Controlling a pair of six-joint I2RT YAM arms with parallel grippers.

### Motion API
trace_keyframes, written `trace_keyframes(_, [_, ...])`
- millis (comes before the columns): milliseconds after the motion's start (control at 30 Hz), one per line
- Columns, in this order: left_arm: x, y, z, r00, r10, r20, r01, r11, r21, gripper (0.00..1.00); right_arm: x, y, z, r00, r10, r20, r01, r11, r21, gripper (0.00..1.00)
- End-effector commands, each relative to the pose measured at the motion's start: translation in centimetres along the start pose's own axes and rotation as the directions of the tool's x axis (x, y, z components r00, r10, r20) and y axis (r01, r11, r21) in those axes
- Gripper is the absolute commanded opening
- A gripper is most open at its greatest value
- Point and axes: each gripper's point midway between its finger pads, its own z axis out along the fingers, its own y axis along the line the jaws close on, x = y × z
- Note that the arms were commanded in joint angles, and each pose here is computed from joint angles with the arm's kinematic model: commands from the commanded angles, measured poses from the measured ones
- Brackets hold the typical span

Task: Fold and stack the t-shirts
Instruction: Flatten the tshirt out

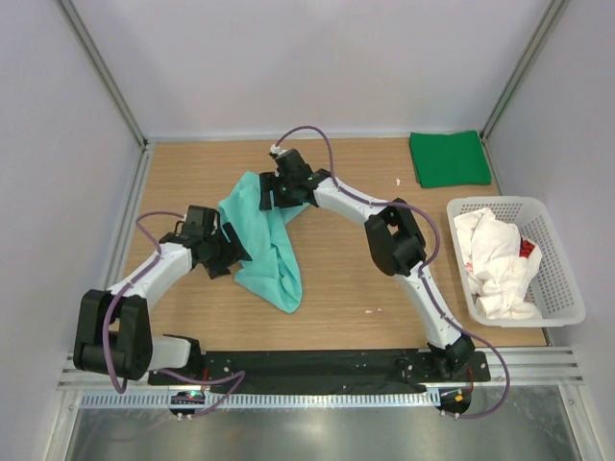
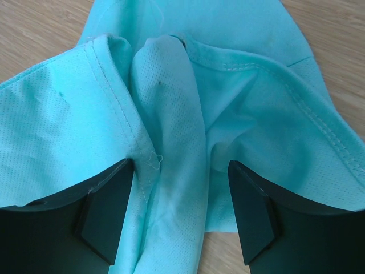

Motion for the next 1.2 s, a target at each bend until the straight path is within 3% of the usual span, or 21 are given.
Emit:
trace_keyframes(0, [-0.3, -1.3, 0.4, 1.0, -0.016, -0.002, 0.016, 0.998, 0.056, 0.7, -3.9, 1.7, -1.3, 0.994, -0.035, 0.101, 0.04, 0.998, -0.047, 0.73])
trace_keyframes(133, [1.4, -0.5, 0.9, 0.995, -0.088, -0.055, 0.091, 0.995, 0.041, 0.7, -4.0, 0.9, -1.2, 0.992, -0.055, 0.114, 0.056, 0.998, -0.006, 0.76])
trace_keyframes(333, [3.1, -0.2, 0.8, 0.986, -0.139, -0.088, 0.145, 0.987, 0.069, 0.61, -5.2, 0.9, -0.9, 0.985, -0.078, 0.154, 0.079, 0.997, -0.002, 0.76])
trace_keyframes(433, [3.6, -0.4, 1.4, 0.979, -0.168, -0.115, 0.179, 0.98, 0.087, 0.51, -5.1, 0.8, -0.3, 0.987, -0.048, 0.156, 0.049, 0.999, -0.007, 0.69])
trace_keyframes(633, [3.0, -1.3, 1.5, 0.981, -0.155, -0.117, 0.168, 0.979, 0.116, 0.22, -5.7, 1.6, -0.2, 0.983, 0.001, 0.182, 0.009, 0.999, -0.054, 0.51])
trace_keyframes(767, [2.4, -1.7, 0.6, 0.987, -0.136, -0.09, 0.146, 0.981, 0.128, 0.03, -6.0, 1.2, 0.4, 0.982, 0.058, 0.183, -0.043, 0.996, -0.081, 0.5])
trace_keyframes(967, [1.4, -2.3, -1.5, 0.993, -0.115, -0.029, 0.118, 0.982, 0.149, 0.0, -5.6, 1.5, 1.7, 0.985, 0.07, 0.161, -0.05, 0.991, -0.12, 0.54])
trace_keyframes(1000, [1.3, -2.4, -1.7, 0.993, -0.112, -0.024, 0.115, 0.982, 0.153, 0.0, -5.4, 1.3, 2.1, 0.984, 0.075, 0.16, -0.056, 0.992, -0.116, 0.52])
trace_keyframes(1033, [1.3, -2.4, -1.8, 0.993, -0.113, -0.026, 0.115, 0.982, 0.151, 0.0, -5.5, 1.2, 2.1, 0.983, 0.078, 0.165, -0.06, 0.992, -0.111, 0.36])
trace_keyframes(1067, [1.1, -2.6, -2.2, 0.994, -0.106, -0.014, 0.107, 0.981, 0.161, 0.0, -5.8, 1.0, 2.1, 0.982, 0.079, 0.172, -0.063, 0.993, -0.1, 0.26])
trace_keyframes(1133, [1.0, -2.7, -2.6, 0.995, -0.101, -0.001, 0.1, 0.982, 0.162, 0.0, -6.5, 1.0, 1.7, 0.978, 0.086, 0.192, -0.069, 0.993, -0.093, 0.13])
trace_keyframes(1167, [0.8, -2.8, -3.0, 0.995, -0.097, 0.011, 0.093, 0.981, 0.168, 0.0, -6.9, 0.9, 1.4, 0.976, 0.088, 0.201, -0.073, 0.994, -0.084, 0.12])
